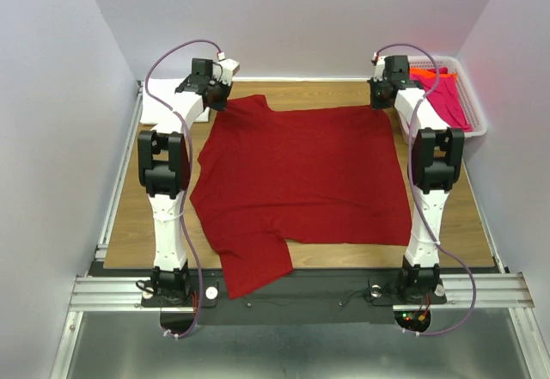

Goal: Fold and stack the t-shirts
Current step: Fold the tshirt

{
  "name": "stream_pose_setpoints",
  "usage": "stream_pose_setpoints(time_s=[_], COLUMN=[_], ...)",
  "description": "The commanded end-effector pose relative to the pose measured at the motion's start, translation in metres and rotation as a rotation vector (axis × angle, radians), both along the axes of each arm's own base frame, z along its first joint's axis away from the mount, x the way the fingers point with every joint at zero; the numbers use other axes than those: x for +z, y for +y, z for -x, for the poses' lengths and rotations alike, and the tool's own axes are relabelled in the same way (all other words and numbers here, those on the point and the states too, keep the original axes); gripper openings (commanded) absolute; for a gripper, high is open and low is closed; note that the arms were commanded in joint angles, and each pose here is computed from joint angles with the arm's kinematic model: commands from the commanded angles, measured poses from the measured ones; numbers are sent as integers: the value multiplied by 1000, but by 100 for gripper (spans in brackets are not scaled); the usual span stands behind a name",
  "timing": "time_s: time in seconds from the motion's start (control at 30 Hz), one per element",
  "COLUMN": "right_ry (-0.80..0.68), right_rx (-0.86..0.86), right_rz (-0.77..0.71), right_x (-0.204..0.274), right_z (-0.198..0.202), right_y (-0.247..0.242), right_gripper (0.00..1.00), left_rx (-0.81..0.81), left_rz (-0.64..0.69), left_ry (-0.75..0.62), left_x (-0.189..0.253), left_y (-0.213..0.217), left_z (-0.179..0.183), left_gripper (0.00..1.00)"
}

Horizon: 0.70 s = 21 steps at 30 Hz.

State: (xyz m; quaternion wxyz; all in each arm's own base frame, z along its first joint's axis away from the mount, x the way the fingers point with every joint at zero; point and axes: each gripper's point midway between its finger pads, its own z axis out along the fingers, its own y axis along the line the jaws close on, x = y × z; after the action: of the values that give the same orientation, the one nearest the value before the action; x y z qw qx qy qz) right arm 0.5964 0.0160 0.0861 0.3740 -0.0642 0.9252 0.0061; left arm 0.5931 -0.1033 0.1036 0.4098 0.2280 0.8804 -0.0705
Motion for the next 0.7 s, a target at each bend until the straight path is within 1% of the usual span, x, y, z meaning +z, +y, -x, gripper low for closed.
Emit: stream_pose_setpoints(time_s=[0.0,0.03,0.07,0.17,0.2,0.23,0.3,0.33,0.37,0.4,0.47,0.5,0.53,0.57,0.6,0.67], right_ry=[-102,-109,-94,-90,-79,-76,-71,-65,-63,-56,-52,-43,-58,-32,-29,-12], right_rx=[27,29,31,38,42,44,49,52,56,64,73,84,86,71,74,89], right_rz=[40,45,49,56,59,58,60,61,63,64,64,63,64,64,67,74], right_x=[59,63,58,58,55,55,55,53,54,52,53,50,57,47,47,40], right_z=[8,10,14,19,22,24,30,33,36,42,47,54,54,62,67,80], right_y=[-6,-7,-9,-10,-11,-11,-13,-12,-12,-12,-11,-10,-10,-21,-22,-22], right_gripper=[1,1,0,1,1,1,1,0,1,1,1,1,1,1,1,1], left_rx=[-35,-39,-49,-58,-65,-64,-71,-70,-71,-77,-80,-85,-88,-92,-97,-107], left_rz=[-22,-24,-33,-45,-56,-59,-77,-80,-87,-94,-98,-103,-104,-106,-112,-112], left_ry=[-143,-158,-136,-154,-138,-151,-137,-155,-155,-136,-149,-145,-128,-142,-115,-113], left_x=[65,73,62,68,59,65,56,64,64,53,58,54,46,51,39,38], left_y=[9,10,11,14,15,16,20,21,22,23,24,26,26,26,28,27], left_z=[11,16,23,33,39,42,52,56,60,68,78,87,91,96,105,114], left_gripper=[0,0,0,0,0,0,0,0,0,0,0,0,0,0,0,0])
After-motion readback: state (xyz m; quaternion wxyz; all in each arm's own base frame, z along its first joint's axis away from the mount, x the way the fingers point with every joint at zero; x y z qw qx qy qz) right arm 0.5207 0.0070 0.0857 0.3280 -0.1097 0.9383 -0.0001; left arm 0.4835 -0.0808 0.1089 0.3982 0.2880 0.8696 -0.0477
